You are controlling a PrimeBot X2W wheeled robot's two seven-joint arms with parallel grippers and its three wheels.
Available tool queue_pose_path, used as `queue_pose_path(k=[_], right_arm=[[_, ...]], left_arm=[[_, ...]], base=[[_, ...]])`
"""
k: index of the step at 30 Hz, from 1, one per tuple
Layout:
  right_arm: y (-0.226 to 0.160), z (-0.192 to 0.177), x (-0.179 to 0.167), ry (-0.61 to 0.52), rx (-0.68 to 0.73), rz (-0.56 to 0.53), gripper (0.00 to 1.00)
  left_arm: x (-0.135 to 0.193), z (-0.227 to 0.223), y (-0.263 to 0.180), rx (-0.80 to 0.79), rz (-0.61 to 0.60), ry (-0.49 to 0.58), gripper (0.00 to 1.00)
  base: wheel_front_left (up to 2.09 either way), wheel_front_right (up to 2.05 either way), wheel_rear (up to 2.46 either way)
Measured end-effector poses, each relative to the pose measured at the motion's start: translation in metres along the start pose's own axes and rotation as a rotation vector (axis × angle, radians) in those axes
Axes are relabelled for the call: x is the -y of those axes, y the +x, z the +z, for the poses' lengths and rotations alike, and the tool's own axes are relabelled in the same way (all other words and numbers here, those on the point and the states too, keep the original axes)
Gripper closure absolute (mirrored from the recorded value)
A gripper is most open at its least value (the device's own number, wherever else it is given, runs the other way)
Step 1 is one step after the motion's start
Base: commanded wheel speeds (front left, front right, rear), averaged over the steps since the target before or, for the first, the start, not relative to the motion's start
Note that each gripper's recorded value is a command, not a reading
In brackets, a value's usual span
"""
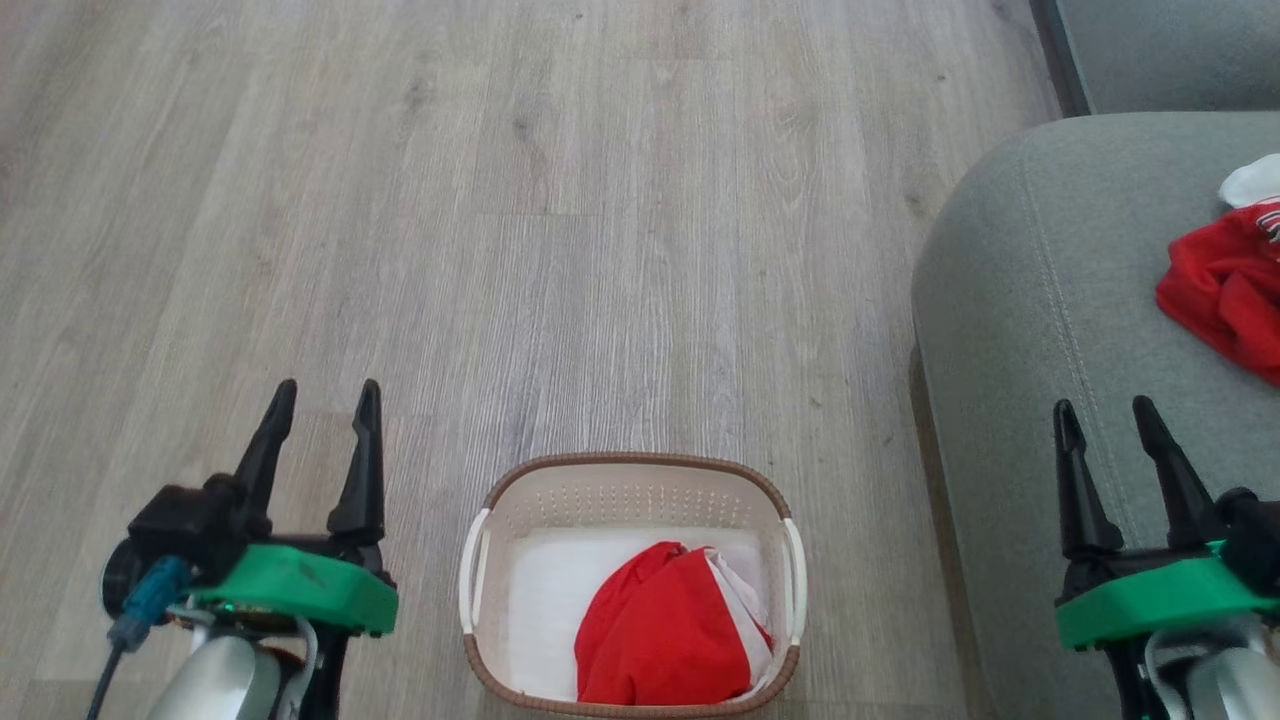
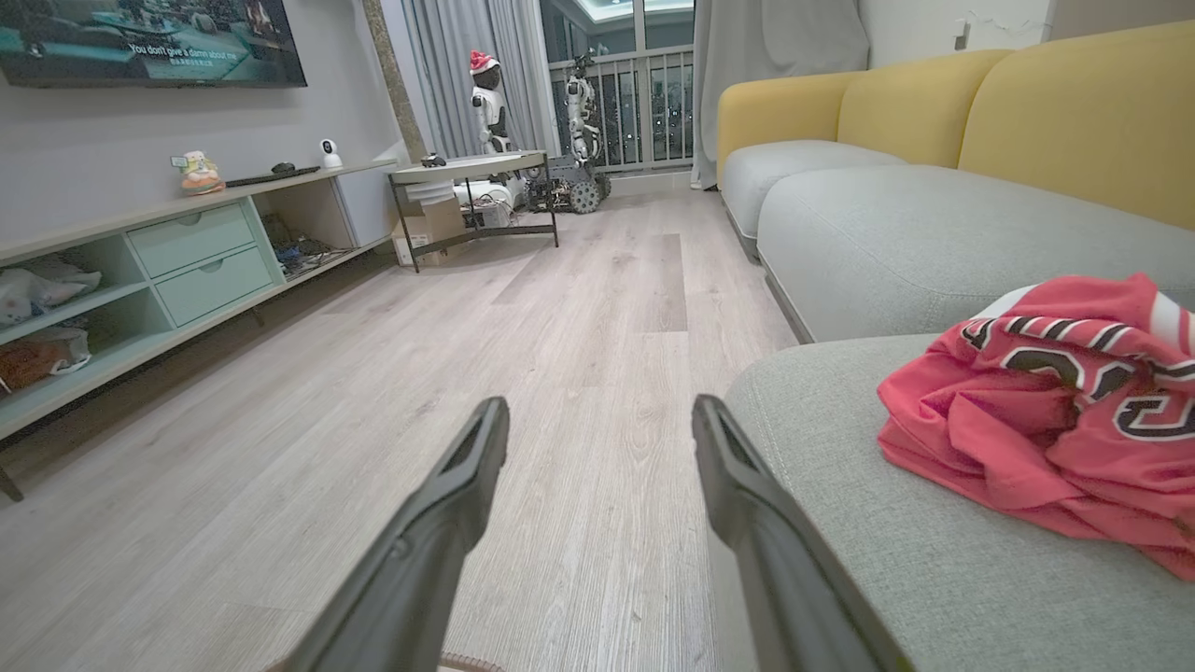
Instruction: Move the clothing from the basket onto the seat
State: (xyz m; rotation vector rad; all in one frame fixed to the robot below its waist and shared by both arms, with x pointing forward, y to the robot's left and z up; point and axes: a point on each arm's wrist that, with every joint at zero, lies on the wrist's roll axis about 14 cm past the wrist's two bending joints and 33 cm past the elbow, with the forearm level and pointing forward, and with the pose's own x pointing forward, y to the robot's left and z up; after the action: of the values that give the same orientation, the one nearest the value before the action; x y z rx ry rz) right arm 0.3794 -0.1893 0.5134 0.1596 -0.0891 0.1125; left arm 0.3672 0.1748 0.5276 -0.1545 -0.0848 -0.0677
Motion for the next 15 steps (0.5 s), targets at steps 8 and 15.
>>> queue_pose_path(k=[8,15], right_arm=[[-0.001,-0.002,0.001,-0.003,-0.006,-0.002,0.0],[-0.001,-0.004,0.006,0.002,-0.014,-0.015,0.0]], left_arm=[[0.0,-0.003,0.003,-0.001,-0.005,0.0,0.0],[0.001,-0.01,0.008,-0.019,-0.018,-0.005,0.0]], base=[[0.0,0.0,0.0],[0.0,0.0,0.0]])
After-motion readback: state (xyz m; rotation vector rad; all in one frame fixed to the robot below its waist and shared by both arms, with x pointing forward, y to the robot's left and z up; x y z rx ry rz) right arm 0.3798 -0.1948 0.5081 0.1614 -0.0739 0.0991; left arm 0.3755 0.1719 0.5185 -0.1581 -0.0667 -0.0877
